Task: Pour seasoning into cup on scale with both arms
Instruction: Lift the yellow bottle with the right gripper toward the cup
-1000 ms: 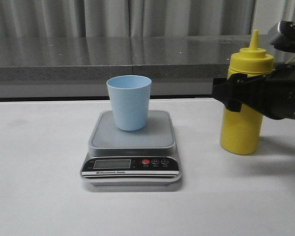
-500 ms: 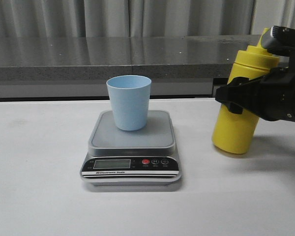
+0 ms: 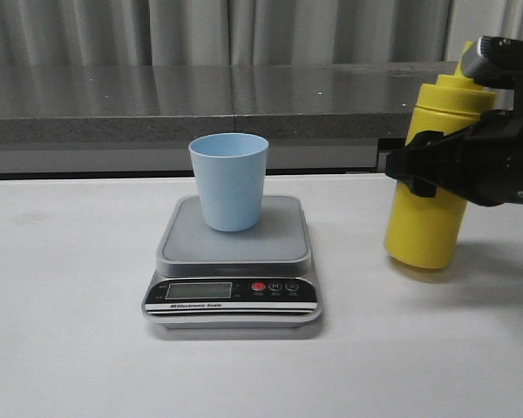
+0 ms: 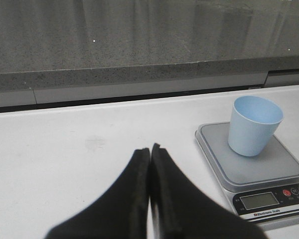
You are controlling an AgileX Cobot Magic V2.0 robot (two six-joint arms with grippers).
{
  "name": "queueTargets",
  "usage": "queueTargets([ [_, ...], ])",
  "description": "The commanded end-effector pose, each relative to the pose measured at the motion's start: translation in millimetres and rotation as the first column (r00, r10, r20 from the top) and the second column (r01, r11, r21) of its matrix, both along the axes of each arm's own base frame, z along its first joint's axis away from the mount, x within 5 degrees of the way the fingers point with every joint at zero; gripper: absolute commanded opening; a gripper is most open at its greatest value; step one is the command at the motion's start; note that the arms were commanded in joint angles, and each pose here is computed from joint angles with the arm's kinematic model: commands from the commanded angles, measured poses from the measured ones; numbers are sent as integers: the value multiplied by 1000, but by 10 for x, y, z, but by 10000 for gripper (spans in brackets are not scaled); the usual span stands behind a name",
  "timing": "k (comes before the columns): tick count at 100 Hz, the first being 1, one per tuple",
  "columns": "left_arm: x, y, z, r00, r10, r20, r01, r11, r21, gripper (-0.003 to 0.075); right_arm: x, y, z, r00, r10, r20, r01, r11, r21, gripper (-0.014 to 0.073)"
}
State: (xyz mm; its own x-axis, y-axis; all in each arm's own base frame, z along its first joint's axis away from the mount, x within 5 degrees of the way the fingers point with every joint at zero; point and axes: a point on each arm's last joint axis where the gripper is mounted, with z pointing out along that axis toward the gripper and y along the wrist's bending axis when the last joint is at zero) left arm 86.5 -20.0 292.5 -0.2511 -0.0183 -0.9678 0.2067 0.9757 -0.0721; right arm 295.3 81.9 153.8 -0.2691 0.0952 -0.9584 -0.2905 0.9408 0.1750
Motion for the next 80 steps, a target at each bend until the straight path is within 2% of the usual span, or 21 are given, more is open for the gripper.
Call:
queueTargets([
  [1, 20, 8, 160, 995, 17, 98, -14, 999, -34, -20, 22, 6, 380, 989, 21, 146, -15, 999, -44, -58],
  [19, 20, 8, 160, 995, 17, 98, -14, 999, -34, -20, 50, 72, 700, 985, 118, 126, -90, 975, -204, -58],
  [36, 20, 8, 160, 995, 17, 98, -14, 999, -34, -20, 134, 256, 920, 967, 243, 74, -192, 892, -410, -58],
  [55, 20, 8, 160, 995, 17, 98, -14, 999, -34, -20, 195, 496, 1132, 936, 351, 25, -265, 748, -608, -58],
  [80, 20, 8, 160, 995, 17, 98, -14, 999, -34, -20, 281, 685, 1285, 933, 353, -74, -263, 524, -810, -58],
])
